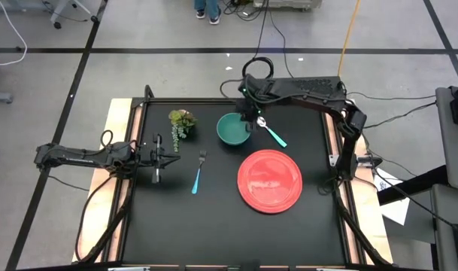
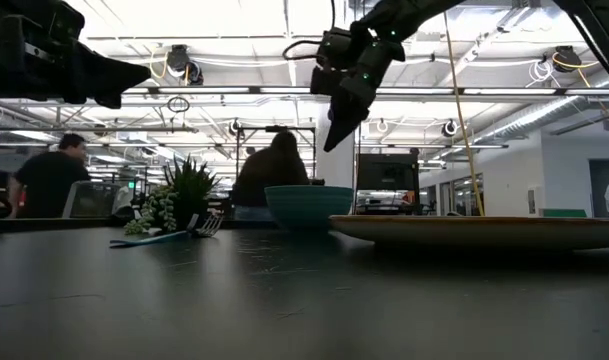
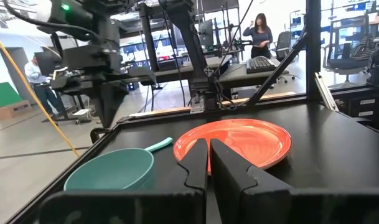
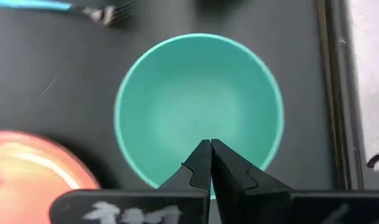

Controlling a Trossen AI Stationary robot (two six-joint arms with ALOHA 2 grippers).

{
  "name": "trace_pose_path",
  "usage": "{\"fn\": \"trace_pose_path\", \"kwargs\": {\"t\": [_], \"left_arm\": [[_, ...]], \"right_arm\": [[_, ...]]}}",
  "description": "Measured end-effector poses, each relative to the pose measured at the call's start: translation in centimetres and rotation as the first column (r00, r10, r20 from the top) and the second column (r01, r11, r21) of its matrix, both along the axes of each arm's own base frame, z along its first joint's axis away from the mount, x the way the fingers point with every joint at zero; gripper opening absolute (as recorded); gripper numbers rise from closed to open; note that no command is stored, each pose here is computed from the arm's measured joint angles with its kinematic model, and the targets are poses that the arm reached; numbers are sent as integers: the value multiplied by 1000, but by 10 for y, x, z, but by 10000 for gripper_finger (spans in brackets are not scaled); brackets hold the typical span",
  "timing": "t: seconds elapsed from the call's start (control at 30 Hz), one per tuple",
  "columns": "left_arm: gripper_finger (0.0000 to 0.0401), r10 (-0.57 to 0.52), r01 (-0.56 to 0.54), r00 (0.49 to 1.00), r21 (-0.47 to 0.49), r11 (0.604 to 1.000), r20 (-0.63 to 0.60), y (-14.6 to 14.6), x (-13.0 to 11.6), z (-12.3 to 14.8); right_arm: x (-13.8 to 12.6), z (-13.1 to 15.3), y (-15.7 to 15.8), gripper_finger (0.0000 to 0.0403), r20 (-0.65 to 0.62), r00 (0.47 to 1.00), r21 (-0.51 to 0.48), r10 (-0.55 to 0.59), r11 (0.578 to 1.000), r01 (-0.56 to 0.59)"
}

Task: Set table place
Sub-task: Put the green bowl on the orange plate

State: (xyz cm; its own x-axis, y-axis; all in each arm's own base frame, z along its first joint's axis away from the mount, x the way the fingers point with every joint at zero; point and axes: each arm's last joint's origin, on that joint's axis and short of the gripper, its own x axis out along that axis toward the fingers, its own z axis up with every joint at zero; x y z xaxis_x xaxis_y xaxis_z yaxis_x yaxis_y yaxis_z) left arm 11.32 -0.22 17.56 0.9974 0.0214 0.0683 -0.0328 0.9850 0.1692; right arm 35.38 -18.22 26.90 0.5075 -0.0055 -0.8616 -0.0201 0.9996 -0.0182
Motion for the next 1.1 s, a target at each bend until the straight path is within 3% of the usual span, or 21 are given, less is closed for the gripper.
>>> {"fn": "trace_pose_path", "kwargs": {"t": [0.23, 0.5, 0.73, 1.1], "left_arm": [[24, 0, 0, 1000, 4, 1000, 0, 0, 0, 0], [24, 0, 0, 1000, 4, 1000, -1, 0, 0, 0], [24, -1, 1, 1000, 1, 1000, -4, 0, 0, 0], [24, -1, 1, 1000, -4, 1000, -27, 0, 0, -3]], "right_arm": [[11, 1, 20, 0, 9, 990, -57, 140, 989, -139], [23, -4, 36, 0, 3, 946, -148, 323, 936, -319], [25, -10, 41, 5, -22, 933, -144, 359, 923, -358], [18, -24, 43, 113, -67, 935, -94, 347, 931, -352]]}}
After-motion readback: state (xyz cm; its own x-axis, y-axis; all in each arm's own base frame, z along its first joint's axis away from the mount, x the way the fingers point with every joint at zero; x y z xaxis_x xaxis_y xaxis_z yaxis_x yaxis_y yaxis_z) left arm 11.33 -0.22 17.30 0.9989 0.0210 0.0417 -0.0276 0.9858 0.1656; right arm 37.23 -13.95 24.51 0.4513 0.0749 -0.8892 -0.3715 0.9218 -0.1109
